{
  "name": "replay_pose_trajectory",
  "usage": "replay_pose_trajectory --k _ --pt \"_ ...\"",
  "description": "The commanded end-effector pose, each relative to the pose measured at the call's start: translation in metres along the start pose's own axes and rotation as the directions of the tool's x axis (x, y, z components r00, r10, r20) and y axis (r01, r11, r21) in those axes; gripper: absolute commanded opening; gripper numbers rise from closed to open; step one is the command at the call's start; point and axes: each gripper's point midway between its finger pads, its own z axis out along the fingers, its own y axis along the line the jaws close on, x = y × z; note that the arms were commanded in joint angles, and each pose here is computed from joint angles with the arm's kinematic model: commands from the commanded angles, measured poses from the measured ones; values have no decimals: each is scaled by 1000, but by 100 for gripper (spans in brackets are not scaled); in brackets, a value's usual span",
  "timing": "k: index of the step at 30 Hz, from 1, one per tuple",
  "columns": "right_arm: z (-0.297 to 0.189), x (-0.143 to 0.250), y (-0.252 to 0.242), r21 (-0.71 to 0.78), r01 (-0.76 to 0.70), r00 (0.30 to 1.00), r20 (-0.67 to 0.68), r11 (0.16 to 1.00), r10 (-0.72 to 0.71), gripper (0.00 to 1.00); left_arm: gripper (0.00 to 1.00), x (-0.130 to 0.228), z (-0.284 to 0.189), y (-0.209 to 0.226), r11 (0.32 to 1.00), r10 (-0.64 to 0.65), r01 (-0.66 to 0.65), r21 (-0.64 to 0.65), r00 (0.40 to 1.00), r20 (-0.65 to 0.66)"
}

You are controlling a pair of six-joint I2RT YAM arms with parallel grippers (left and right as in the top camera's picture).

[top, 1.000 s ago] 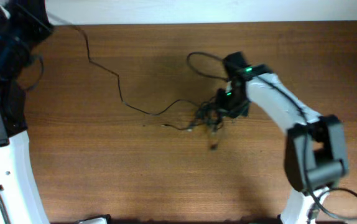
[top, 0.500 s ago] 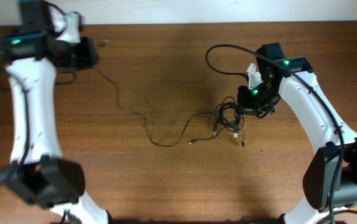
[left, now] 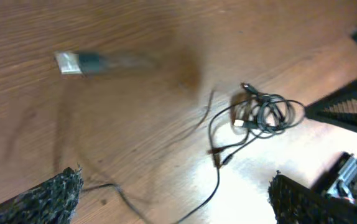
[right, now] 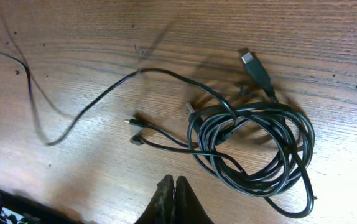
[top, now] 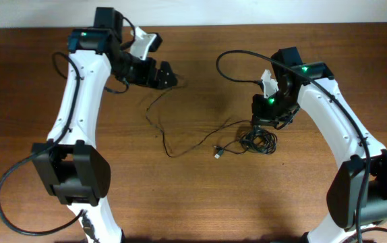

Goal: Untangle cables

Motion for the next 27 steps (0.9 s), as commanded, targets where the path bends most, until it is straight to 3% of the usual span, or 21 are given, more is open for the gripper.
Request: replay_pose_trajectory --k 1,2,3,6,10,14,19,27 --pt "-10 -3 -3 0 -49 999 24 999 49 36 99 -2 -1 -3 999 34 -34 22 999 10" --pt "-11 -3 -8 4 -76 997 20 997 76 50 99 -3 -1 -2 999 36 -36 13 999 11" --pt "-13 -2 -13 6 -104 994 16 995 104 54 99 -5 -3 -2 999 41 -41 11 999 18" --pt "-16 -1 -23 11 -137 991 8 991 137 54 100 -17 -13 -16 996 66 -69 56 996 68" --pt "-14 1 -39 80 -157 988 5 984 157 54 90 -25 -5 -45 984 124 -133 114 989 84" --pt "-31 -10 -69 58 -249 968 52 967 246 60 84 -19 34 -82 965 200 -201 167 980 20" --pt "-59 -18 -118 -44 -379 919 100 924 381 60 68 2 106 -130 937 275 -245 248 957 -96" --pt "-64 -14 -133 -35 -372 922 101 928 373 61 57 49 191 -158 939 298 -228 257 912 -281"
